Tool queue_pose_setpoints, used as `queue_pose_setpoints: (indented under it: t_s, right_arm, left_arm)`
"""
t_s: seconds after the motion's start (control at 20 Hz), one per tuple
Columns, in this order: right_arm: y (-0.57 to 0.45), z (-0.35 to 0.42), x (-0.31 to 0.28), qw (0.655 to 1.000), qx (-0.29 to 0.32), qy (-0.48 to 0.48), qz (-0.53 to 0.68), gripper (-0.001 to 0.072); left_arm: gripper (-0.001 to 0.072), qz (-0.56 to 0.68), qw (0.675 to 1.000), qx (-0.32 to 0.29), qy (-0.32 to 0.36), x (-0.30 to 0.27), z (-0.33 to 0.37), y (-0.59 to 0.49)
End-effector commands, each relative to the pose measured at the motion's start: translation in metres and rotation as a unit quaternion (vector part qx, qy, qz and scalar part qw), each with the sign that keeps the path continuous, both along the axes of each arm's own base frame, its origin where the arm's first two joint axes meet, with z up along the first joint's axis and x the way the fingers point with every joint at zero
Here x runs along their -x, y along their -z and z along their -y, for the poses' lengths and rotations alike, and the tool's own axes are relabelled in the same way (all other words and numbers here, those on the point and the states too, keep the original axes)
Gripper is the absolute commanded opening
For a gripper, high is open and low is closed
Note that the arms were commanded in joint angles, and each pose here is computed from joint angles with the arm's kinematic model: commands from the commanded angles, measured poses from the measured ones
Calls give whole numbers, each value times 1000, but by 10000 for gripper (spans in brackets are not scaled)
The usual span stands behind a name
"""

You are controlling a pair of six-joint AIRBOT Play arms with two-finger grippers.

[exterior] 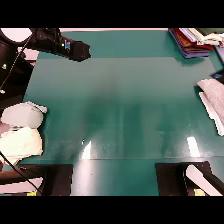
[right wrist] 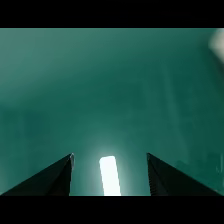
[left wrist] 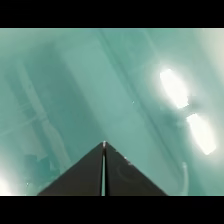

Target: Fold the shirts.

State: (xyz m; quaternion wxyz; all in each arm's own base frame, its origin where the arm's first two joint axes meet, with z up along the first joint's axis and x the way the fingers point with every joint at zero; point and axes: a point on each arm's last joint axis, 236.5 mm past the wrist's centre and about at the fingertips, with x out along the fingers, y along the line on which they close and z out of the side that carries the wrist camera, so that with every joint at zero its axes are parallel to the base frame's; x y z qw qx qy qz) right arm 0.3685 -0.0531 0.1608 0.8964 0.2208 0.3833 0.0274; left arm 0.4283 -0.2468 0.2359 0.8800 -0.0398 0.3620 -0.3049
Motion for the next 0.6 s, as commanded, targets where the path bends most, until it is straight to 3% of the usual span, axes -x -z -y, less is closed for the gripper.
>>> queue_pose_setpoints:
  t_s: [0.0,0.1,0.15,0.2,0.25,0.55]
  right_arm:
    - [-8,-113,-5,989,2,-144,21,519]
    - [-11,-164,0,978,8,-207,35,496]
    - [-12,-182,4,972,16,-230,41,375]
    - [-11,-199,9,966,23,-254,45,116]
    - [-11,-212,14,961,30,-272,47,13]
    - [-9,-235,26,950,35,-306,46,13]
  left_arm:
    - [28,1,1000,1,0,0,0,-1]
    - [28,1,1000,1,0,0,0,-1]
    - [28,1,1000,1,0,0,0,-1]
    - [28,1,1000,1,0,0,0,-1]
    - [28,1,1000,1,0,0,0,-1]
    - [28,1,1000,1,0,0,0,-1]
